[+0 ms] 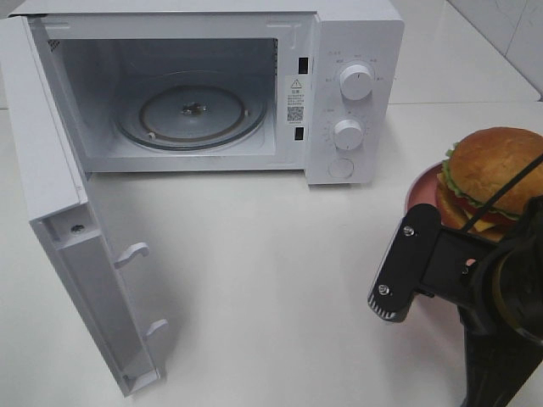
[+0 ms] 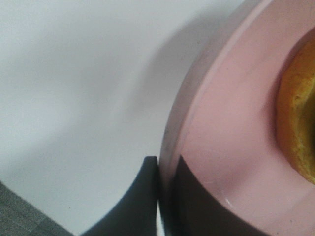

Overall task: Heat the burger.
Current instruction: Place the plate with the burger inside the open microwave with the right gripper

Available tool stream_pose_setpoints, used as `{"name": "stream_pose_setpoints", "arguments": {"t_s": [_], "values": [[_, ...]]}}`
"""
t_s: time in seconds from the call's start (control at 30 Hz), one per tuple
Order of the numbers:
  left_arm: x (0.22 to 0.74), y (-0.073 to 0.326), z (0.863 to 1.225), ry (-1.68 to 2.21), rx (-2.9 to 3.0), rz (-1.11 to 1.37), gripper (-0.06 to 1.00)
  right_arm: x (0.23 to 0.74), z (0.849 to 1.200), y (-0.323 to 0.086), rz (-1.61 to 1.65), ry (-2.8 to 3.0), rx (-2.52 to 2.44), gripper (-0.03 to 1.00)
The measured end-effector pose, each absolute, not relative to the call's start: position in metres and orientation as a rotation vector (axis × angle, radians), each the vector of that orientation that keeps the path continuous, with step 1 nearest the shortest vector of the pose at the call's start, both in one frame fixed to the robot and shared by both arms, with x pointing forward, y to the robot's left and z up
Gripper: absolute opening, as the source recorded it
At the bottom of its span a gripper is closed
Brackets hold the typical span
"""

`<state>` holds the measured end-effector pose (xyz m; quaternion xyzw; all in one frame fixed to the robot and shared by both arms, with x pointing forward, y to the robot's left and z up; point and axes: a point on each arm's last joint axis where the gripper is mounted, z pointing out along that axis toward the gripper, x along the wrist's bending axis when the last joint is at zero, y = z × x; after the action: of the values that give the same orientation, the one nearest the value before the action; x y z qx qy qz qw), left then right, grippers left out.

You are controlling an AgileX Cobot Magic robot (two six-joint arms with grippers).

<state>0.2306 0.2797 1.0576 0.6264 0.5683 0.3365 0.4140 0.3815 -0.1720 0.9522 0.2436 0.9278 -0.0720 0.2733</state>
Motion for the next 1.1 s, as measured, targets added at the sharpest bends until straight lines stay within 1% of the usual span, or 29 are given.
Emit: {"name": "stream_pose_setpoints", "arguments": {"t_s": [0.47, 1.1], "values": [[0.231, 0.280, 1.058, 1.428, 1.574, 0.846, 0.99, 0.386, 0.951, -0.156, -0.068, 2.580, 0.182, 0.03], [0.231, 0.280, 1.058, 1.428, 1.574, 0.846, 0.99, 0.386, 0.951, -0.138, 0.077, 2.568, -0.274, 0.03]]}}
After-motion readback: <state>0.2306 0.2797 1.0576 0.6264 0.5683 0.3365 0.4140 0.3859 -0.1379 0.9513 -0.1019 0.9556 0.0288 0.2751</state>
